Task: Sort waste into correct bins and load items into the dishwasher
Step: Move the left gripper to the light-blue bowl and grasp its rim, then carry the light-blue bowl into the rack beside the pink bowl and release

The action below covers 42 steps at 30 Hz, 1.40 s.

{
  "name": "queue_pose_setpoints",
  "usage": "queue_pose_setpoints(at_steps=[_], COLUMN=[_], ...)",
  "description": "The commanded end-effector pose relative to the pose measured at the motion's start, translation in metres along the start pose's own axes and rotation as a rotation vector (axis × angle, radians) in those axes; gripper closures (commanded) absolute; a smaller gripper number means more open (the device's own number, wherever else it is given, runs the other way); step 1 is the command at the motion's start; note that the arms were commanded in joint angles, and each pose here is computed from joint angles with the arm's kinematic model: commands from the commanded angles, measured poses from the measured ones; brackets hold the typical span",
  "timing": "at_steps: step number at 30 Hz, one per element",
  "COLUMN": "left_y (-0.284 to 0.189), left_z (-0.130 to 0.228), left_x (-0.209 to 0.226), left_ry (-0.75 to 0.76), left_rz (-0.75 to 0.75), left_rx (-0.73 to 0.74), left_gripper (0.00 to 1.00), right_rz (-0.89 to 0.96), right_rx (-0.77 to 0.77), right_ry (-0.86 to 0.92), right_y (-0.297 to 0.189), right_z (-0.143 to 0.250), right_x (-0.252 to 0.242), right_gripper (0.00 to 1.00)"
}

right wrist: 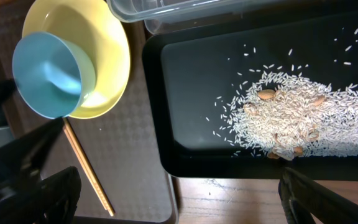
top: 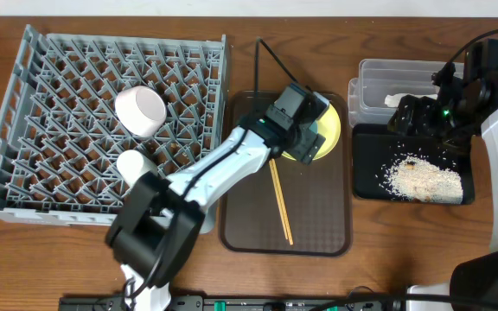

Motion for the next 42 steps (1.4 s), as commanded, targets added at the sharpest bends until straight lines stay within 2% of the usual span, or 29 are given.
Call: queue_pose_setpoints(at_steps=[1, 5, 13, 16, 17, 19, 23, 29, 36, 38, 42], left_y=[0.021, 0.031, 0.025, 0.022, 0.021, 0.018, 0.007, -0.036, -0.102, -0.116, -0.136], left_z=[0.014, 0.031, 0.027, 0.024, 0.023, 0.021, 0.013, -0.017, -0.049, -0.054, -0.062], left_x=[0.001, -0.001, -0.003, -0.003, -0.003, -0.003, -0.005, 0.001, 0.039, 0.049, 0.065], left_ry=[0.013, 0.015, 0.018, 0.018, 0.019, 0.019, 0.022, 0.014, -0.067, -0.102, -0.184], left_rz=[-0.007, -0.005, -0.004, -0.004, -0.004, -0.003, -0.003, -0.012, -0.048, -0.010, 0.166], left_rx=[0.054, 0.116, 0.105, 0.096, 0.093, 0.085, 0.058, -0.054, -0.213, -0.249, -0.317], left_gripper=[0.19, 0.29, 0.71, 0.81, 0.81, 0.90, 0.92, 0.92, 0.92, 0.92, 0.92], right_rz=[-0.001, -0.001, -0.001, -0.001, -0.001, -0.001, 0.000, -0.001, -0.001, -0.001, -0.001], right_rx=[-0.035, -0.036, -0.035, -0.035, -0.035, -0.035, -0.034, -0.034, -0.035, -0.035, -0.035], right_ry=[-0.010, -0.010, -0.010, -0.010, -0.010, -0.010, -0.010, -0.010, -0.010, -0.010, -0.010], right_y=[-0.011, -0.011, -0.011, -0.011, -0.011, -0.011, -0.011, -0.011, -0.011, -0.011, -0.011], right_z=[-0.002, -0.002, -0.002, -0.002, -0.002, -0.002, -0.002, -0.002, -0.002, -0.002, -0.002], right_x=[0.000, 0.000, 0.000, 0.000, 0.000, 0.000, 0.000, 0.000, 0.000, 0.000, 0.000], right_gripper=[0.01, 0.01, 0.01, 0.01, 0.01, 0.01, 0.01, 0.01, 0.01, 0.01, 0.01])
Point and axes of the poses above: each gripper's point midway between its finger pads, its own y axis out along the fingers, its own x axis along the line the jaws close on, z = x × y, the point moved 1 cm from there along -y, back along the fingers, and after that the axes turned 1 degree about -y, right-handed, at the moved point
